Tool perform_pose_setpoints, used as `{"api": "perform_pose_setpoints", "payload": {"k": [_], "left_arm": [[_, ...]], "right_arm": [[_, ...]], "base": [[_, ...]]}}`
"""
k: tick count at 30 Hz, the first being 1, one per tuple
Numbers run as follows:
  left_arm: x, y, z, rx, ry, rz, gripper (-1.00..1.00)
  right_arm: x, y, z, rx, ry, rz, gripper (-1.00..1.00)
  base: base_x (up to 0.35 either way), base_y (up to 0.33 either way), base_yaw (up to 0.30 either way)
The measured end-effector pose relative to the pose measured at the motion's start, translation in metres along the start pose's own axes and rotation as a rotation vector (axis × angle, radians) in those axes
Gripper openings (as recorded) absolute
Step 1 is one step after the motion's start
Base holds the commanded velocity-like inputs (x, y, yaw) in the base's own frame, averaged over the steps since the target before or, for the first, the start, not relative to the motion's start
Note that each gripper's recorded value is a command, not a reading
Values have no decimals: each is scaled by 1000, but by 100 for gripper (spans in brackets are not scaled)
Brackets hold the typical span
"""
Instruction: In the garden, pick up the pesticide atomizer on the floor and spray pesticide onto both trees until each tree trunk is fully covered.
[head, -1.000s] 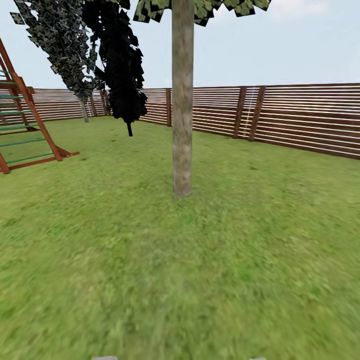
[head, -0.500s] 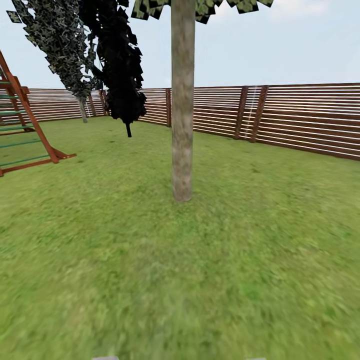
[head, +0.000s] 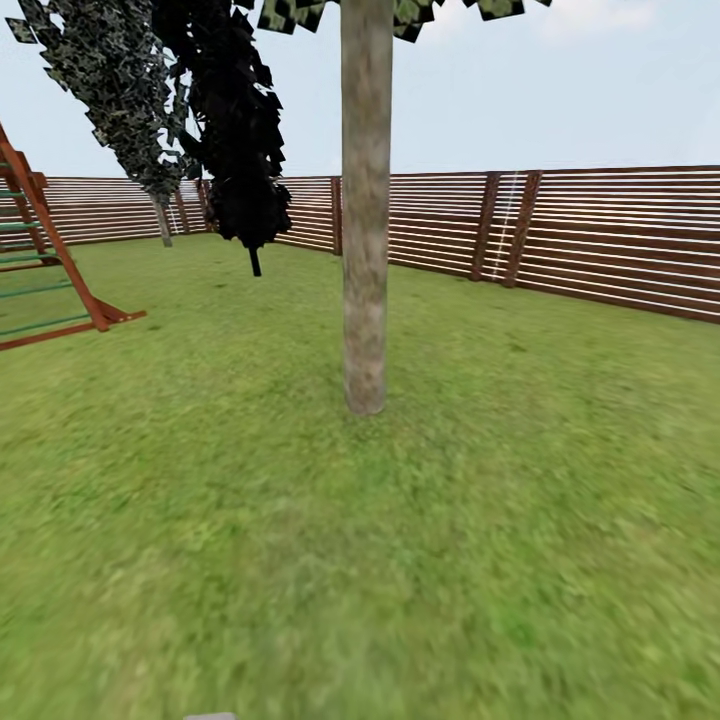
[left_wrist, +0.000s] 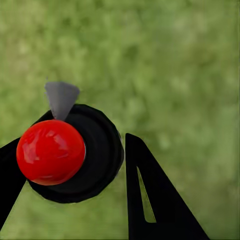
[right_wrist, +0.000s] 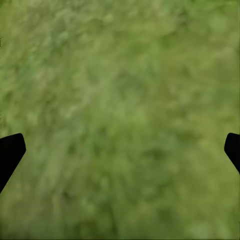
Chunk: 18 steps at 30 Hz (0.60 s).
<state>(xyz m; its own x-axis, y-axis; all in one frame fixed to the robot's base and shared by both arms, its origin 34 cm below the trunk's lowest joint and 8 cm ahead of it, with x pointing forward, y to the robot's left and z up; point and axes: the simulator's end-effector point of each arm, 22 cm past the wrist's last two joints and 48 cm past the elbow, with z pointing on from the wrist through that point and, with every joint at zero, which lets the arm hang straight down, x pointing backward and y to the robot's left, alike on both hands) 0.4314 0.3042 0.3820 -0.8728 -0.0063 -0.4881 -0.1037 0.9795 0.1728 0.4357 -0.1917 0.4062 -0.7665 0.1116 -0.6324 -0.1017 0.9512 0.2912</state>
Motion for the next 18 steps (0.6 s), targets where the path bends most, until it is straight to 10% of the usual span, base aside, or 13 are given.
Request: {"api": "perform_pose_setpoints", "payload": {"k": [18], "left_arm": [[-3,1,1,0,0,-1,-100]], "right_arm": [[-30,-24,2,45,-62,-38,100]], "base": [[341,0,0]]}}
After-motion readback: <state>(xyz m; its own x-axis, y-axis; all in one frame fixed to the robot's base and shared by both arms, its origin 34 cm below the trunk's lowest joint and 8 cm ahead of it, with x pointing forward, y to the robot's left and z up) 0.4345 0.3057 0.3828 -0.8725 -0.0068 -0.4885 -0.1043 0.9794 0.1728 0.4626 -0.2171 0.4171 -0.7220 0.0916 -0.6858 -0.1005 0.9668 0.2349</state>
